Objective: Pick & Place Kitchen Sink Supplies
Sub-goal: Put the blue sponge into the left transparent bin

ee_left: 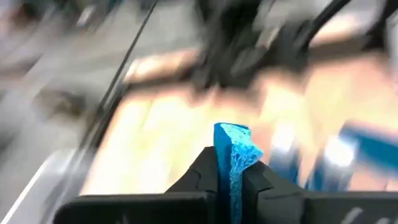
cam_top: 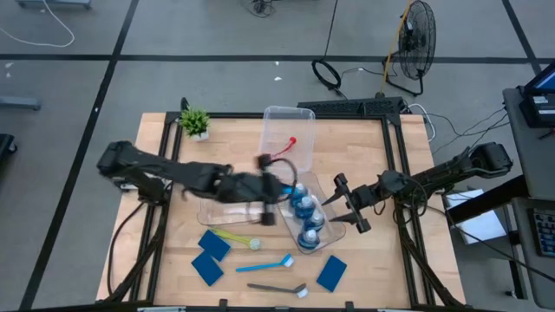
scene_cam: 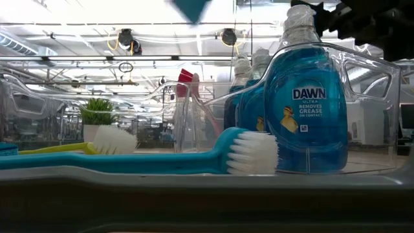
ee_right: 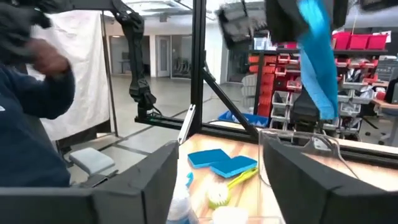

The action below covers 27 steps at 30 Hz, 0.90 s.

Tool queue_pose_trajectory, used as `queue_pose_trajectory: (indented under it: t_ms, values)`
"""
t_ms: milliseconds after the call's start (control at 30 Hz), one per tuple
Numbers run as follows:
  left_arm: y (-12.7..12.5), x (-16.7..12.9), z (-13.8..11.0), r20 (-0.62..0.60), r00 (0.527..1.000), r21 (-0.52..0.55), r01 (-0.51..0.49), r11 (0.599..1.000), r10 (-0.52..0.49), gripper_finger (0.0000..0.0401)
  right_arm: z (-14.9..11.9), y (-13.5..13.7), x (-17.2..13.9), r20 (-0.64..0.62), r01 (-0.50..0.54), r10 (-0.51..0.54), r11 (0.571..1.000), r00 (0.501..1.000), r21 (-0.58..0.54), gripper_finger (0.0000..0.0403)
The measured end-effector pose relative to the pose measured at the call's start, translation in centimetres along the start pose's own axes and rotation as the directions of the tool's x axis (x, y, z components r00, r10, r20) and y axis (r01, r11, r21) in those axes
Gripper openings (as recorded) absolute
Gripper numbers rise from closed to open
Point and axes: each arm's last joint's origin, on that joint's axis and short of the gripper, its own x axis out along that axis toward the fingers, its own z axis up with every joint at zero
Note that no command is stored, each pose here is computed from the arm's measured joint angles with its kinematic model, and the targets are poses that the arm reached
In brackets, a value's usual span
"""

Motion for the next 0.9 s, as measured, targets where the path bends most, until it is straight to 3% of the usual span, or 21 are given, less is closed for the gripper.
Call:
queue_pose_trajectory:
  t_ms: [133,233,500,700,900]
  values:
    - [-0.2,-3.5,-3.0,-0.297,0.939,-0.043,-0.197,0.979,0.175,0.0029,0.0,0.0,0.0,0.004,0.006,-0.006,1.0,1.0,-0.002,0.0238]
    - [-0.7,-4.6,-4.7,-0.434,0.875,-0.075,-0.273,0.959,0.215,0.0032,0.1,0.0,0.0,0.007,0.006,-0.006,1.0,1.0,-0.005,0.0236]
    - [-0.7,-4.8,-7.8,-0.595,0.755,-0.053,-0.378,0.924,0.275,0.0034,0.1,0.0,0.0,0.01,0.007,-0.007,1.0,1.0,-0.005,0.0219]
    - [-0.8,-4.5,-9.0,-0.643,0.725,-0.064,-0.37,0.927,0.245,0.0035,0.1,0.0,0.0,0.006,0.008,-0.008,1.0,1.0,-0.002,0.0217]
    - [-0.4,-4.3,-9.0,-0.66,0.717,-0.164,-0.431,0.887,0.226,0.0038,-0.1,0.0,0.0,-0.007,0.008,-0.008,1.0,1.0,0.0,0.0219]
